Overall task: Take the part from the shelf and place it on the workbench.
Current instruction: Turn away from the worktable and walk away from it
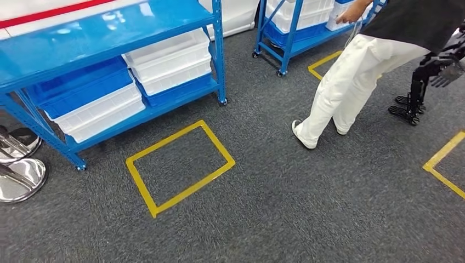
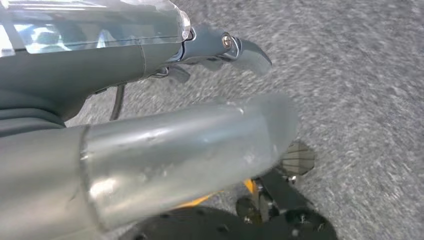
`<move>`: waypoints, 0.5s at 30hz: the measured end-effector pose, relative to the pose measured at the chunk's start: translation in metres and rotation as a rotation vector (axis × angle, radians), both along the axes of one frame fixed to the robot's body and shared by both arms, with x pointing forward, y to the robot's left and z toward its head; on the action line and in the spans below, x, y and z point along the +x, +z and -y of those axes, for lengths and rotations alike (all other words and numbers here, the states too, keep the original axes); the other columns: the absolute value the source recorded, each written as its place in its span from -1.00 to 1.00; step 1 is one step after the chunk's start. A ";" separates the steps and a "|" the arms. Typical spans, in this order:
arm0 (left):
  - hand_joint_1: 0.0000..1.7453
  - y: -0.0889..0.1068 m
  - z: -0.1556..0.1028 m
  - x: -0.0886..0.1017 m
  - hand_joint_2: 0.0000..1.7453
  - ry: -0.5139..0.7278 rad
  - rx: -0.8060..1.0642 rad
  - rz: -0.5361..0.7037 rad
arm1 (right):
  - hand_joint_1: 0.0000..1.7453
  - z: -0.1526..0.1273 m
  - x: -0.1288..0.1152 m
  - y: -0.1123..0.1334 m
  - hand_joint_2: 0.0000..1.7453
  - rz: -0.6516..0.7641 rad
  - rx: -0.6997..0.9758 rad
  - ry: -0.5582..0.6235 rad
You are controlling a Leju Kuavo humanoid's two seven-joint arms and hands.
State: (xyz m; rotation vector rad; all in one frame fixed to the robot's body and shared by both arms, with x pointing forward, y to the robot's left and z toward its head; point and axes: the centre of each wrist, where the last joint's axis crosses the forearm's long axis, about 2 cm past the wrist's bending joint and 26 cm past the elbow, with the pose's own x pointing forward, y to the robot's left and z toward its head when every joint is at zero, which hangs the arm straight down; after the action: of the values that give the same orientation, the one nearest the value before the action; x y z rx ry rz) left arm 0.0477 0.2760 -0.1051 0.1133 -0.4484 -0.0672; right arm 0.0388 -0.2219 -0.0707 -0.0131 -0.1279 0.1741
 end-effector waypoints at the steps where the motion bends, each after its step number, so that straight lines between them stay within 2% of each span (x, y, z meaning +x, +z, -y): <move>1: -1.00 0.000 0.000 0.001 -1.00 -0.001 0.000 0.001 | -1.00 0.000 -0.001 0.000 -1.00 -0.001 0.000 0.000; 15: -1.00 0.000 0.000 0.000 -1.00 -0.009 0.005 -0.004 | -1.00 0.000 0.004 0.000 -1.00 0.004 -0.006 0.012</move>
State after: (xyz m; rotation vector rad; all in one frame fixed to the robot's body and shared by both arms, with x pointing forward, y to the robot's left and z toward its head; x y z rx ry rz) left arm 0.0477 0.2765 -0.1047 0.1163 -0.4450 -0.0775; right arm 0.0428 -0.2217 -0.0703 -0.0191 -0.1315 0.1866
